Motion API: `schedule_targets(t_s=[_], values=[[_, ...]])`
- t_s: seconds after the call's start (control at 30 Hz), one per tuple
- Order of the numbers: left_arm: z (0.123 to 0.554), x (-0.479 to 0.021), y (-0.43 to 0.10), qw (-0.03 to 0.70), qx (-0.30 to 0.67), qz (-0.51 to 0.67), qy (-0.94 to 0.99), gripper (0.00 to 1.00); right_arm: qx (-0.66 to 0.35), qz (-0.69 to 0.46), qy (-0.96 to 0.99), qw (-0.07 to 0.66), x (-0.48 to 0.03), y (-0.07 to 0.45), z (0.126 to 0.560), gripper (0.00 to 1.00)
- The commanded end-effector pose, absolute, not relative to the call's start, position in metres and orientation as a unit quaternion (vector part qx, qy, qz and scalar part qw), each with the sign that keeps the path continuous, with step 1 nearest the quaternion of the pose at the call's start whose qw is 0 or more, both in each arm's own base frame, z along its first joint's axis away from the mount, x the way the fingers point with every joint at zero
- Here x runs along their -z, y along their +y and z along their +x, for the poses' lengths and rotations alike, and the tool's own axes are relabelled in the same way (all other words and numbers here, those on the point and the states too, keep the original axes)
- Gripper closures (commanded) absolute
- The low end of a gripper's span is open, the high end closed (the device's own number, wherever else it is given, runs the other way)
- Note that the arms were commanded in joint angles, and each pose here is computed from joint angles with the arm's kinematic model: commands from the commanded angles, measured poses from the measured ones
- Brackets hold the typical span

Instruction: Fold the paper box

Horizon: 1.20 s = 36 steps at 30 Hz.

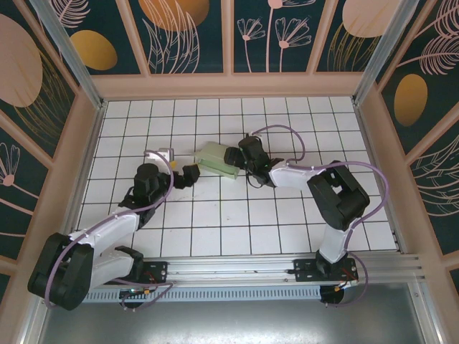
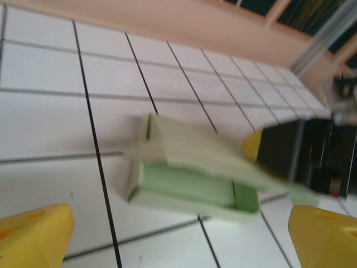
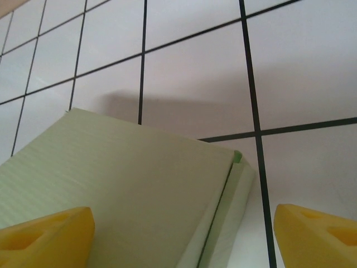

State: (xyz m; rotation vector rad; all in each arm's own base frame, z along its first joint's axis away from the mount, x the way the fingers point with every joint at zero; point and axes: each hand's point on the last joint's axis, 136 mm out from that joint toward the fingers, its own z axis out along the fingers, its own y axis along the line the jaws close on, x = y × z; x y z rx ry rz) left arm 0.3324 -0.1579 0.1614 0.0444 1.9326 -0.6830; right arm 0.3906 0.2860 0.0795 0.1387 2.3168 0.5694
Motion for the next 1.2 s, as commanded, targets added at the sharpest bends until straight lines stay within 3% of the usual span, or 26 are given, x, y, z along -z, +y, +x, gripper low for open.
schedule_targets(t_s=[0.0, 0.07, 0.23, 0.53, 0.67, 0.7, 0.77, 1.0, 1.17], values=[[0.365, -0.172, -0.146, 0.509, 0.274, -0.04, 0.815, 0.01, -0.21, 0.05, 0.912, 0.349, -0.056, 0.283, 0.385, 0.16], [0.383, -0.16, -0.147, 0.471, 0.273, -0.058, 0.837, 0.07, -0.207, 0.045, 0.917, 0.339, -0.047, 0.283, 0.383, 0.16], [0.403, -0.119, -0.169, 0.384, 0.297, -0.052, 0.873, 0.32, -0.201, 0.043, 0.925, 0.318, -0.031, 0.279, 0.381, 0.16], [0.397, -0.067, -0.217, 0.268, 0.391, -0.004, 0.881, 0.34, -0.226, 0.02, 0.927, 0.298, -0.03, 0.271, 0.398, 0.26], [0.389, -0.062, -0.237, 0.248, 0.415, 0.004, 0.875, 0.57, -0.226, 0.005, 0.93, 0.292, -0.03, 0.268, 0.411, 0.38], [0.387, -0.062, -0.241, 0.246, 0.419, 0.006, 0.874, 0.59, -0.226, -0.003, 0.93, 0.291, -0.031, 0.27, 0.413, 0.4], [0.382, -0.063, -0.249, 0.241, 0.428, 0.008, 0.871, 0.59, -0.222, -0.001, 0.93, 0.292, -0.033, 0.261, 0.425, 0.39], [0.389, -0.077, -0.239, 0.288, 0.37, 0.007, 0.884, 0.32, -0.228, 0.001, 0.915, 0.334, -0.066, 0.245, 0.443, 0.3], [0.403, -0.075, -0.242, 0.276, 0.391, -0.015, 0.878, 0.24, -0.261, 0.024, 0.898, 0.353, -0.083, 0.235, 0.44, 0.27]])
